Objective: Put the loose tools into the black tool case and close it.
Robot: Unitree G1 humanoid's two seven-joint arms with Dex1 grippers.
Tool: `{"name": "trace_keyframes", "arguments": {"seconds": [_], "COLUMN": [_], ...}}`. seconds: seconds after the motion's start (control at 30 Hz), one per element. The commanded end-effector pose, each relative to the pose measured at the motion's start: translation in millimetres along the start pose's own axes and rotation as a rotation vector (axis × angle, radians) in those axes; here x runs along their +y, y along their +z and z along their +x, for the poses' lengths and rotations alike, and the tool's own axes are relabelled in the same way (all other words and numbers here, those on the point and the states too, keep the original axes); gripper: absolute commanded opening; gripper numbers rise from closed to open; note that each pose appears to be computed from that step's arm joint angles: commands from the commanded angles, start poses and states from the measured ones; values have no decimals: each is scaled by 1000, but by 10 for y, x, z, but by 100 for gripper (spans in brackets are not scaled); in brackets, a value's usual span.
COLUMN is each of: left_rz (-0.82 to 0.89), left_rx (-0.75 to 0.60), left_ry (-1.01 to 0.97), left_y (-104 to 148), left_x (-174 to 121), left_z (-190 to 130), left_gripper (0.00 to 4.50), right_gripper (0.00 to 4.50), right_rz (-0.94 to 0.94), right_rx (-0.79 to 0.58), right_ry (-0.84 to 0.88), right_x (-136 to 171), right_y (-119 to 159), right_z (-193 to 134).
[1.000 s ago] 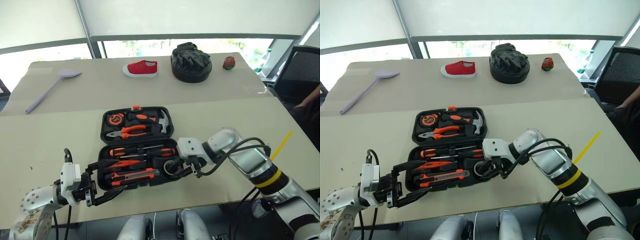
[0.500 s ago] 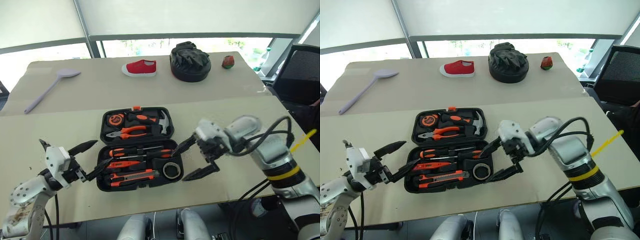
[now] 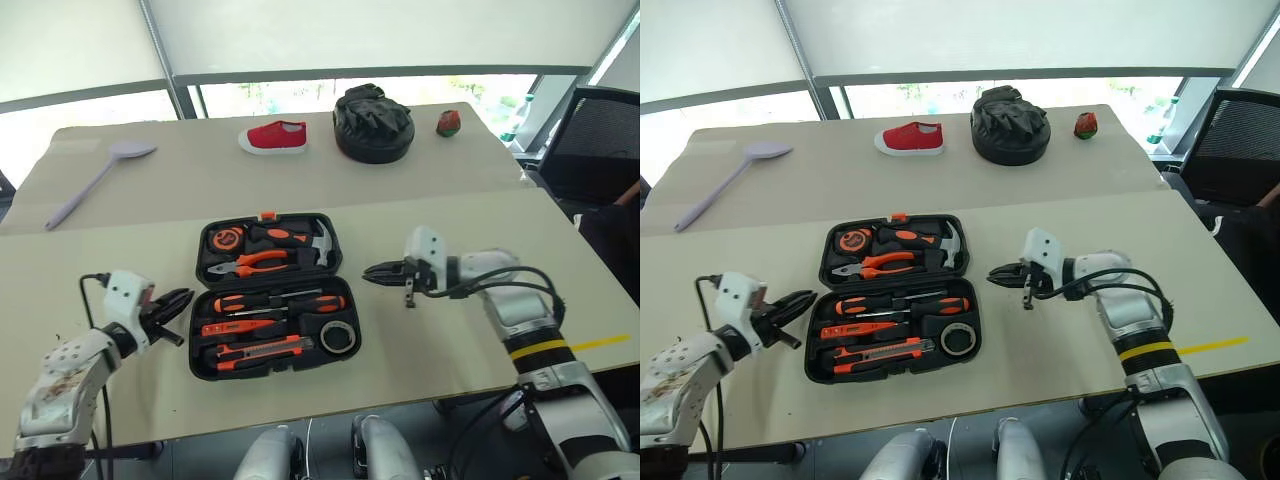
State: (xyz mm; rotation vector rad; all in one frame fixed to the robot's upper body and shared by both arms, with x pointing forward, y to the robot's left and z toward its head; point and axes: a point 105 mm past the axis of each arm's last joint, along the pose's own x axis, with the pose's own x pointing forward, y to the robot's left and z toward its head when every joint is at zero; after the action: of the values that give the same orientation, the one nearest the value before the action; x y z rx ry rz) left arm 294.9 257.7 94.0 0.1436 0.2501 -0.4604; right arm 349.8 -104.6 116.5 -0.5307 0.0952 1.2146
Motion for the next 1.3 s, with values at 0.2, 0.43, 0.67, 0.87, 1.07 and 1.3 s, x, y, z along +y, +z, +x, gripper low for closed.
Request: {"name": "trace_keyframes", "arguments": {"seconds": [0.2, 0.43, 0.67, 0.87, 1.07, 1.3], "left_rz": [68, 91, 83, -3, -36, -195], "left_rx": [41, 29, 52, 54, 206, 141], "left_ry": [-249, -422, -430, -375, -179, -142], "left_y": [45, 80, 36, 30, -97, 294], "left_x": [-351, -694, -803, -684, -240, 18], "left_z": [208, 286, 230, 45, -169, -324], "left_gripper": [2, 2, 2, 2, 157, 400], "right_gripper": [0, 0, 0, 0, 62, 290], "right_rz": [5, 58, 92, 132, 211, 444], "right_rx": [-30, 0, 45, 59, -69, -97], "right_ry": [138, 213, 155, 92, 14, -142], "right_x": [217, 464, 516, 439, 307, -23], "right_y": [139, 133, 54, -48, 47, 200], "right_z": [114, -63, -288, -435, -613, -796]}}
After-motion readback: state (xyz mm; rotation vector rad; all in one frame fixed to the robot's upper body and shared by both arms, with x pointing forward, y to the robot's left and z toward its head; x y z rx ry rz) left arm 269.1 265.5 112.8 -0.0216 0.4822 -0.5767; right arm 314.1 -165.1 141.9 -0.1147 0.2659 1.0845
